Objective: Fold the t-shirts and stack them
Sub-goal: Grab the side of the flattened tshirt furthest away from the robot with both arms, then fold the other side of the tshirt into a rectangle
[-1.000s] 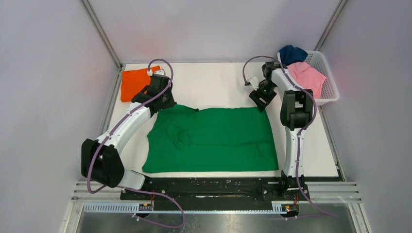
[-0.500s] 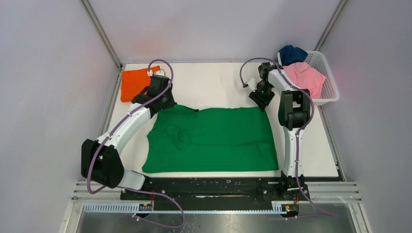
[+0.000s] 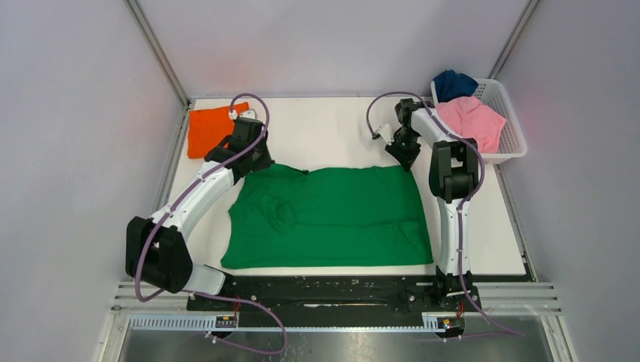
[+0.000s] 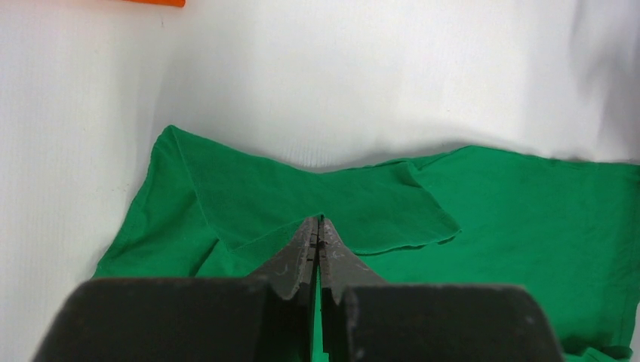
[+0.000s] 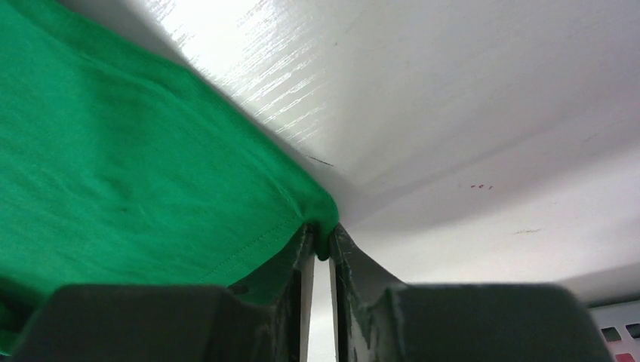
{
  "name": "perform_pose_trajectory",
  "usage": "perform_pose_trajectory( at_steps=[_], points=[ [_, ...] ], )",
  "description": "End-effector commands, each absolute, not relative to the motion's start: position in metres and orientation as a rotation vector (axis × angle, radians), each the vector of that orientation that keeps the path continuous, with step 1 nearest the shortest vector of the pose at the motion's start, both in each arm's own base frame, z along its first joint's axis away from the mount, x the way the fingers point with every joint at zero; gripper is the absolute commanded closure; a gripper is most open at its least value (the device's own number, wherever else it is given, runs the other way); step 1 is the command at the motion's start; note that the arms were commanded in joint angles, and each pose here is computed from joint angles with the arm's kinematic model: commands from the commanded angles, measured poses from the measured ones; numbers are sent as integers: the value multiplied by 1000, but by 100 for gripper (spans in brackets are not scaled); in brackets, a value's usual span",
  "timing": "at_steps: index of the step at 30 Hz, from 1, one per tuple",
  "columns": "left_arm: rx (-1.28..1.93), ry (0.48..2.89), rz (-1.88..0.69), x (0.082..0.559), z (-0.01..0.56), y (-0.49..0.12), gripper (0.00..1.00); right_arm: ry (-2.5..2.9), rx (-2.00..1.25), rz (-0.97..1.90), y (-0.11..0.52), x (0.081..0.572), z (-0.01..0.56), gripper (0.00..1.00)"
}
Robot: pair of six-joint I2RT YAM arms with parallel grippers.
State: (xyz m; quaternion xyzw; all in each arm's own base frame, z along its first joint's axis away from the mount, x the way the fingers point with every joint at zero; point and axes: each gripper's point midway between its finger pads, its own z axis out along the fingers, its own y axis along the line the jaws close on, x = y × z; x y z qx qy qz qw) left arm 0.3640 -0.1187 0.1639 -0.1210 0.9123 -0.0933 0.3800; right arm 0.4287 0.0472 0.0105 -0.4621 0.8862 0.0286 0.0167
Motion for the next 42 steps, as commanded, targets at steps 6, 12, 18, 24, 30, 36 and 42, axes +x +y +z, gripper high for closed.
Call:
perform_pose_trajectory(
  at_steps=[6,12,18,24,30,36,42],
  points=[
    [-306,2255,-276,361,186,-118,100,2651,-1487,42,48,427,38,96],
    [-317,2263,-294,344,180,-115,100,2539,-1511,-83,44,413,55,97],
    [-337,2276,-315,321,170,-111,100,2434,-1485,-119,51,393,72,97],
    [-369,2282,-318,291,160,-100,100,2416,-1438,-173,48,369,79,96],
    [-455,2271,-339,265,152,-91,100,2420,-1399,-219,46,339,82,94],
    [-548,2238,-312,244,152,-76,100,2417,-1384,-297,45,312,82,93],
    [-597,2262,-322,223,145,-71,100,2437,-1364,-407,33,294,90,91]
  ],
)
